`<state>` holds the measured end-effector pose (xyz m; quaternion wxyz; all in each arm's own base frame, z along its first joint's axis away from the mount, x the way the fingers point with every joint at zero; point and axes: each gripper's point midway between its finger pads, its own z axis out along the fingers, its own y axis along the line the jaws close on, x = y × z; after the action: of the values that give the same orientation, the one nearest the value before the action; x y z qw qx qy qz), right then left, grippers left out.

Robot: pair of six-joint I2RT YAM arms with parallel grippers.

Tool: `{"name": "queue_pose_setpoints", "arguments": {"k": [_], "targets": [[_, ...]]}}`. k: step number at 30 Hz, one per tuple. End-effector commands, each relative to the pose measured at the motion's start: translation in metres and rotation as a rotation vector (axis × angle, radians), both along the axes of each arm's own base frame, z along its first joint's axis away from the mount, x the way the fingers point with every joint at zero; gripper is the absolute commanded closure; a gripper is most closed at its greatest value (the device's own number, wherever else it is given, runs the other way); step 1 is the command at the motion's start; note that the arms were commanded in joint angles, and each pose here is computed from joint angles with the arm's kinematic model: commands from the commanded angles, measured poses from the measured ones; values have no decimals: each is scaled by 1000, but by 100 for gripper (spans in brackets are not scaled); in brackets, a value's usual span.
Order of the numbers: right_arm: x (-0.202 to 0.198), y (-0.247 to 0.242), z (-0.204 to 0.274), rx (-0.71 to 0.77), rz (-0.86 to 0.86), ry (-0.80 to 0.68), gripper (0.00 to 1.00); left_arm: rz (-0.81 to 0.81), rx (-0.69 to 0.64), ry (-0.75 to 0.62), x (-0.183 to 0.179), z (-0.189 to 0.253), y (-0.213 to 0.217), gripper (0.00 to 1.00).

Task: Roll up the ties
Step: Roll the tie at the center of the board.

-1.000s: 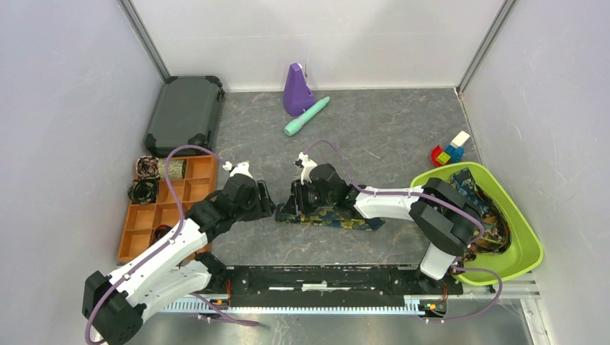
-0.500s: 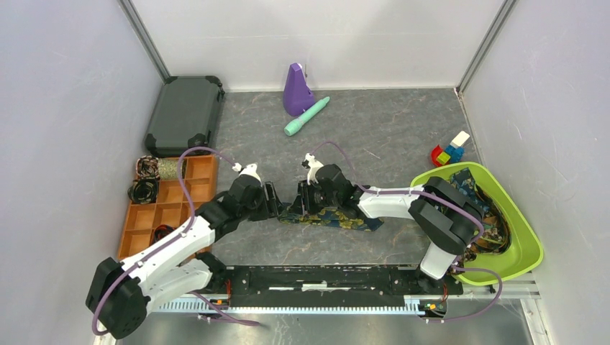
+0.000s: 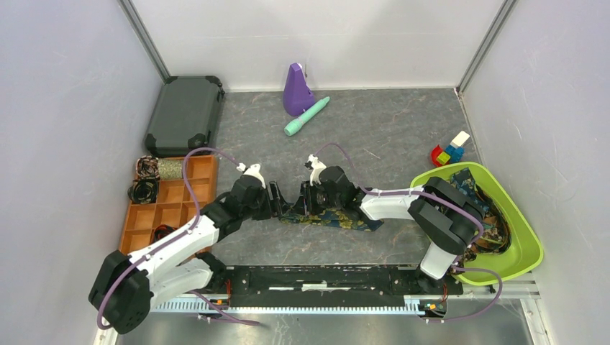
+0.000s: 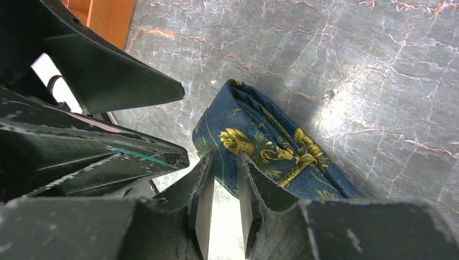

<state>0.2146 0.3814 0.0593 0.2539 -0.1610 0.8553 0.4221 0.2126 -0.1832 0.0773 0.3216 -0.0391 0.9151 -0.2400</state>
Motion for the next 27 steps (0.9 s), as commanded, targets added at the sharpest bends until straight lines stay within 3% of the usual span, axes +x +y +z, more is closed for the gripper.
{"name": "queue_pose_setpoints", "arguments": {"k": [1, 27], "targets": [[1, -11, -9, -38, -16, -8, 71, -65, -49, -45, 3, 1, -12, 24], [-7, -27, -29, -71, -12, 22, 73, -100, -87, -54, 3, -20, -19, 26]]}}
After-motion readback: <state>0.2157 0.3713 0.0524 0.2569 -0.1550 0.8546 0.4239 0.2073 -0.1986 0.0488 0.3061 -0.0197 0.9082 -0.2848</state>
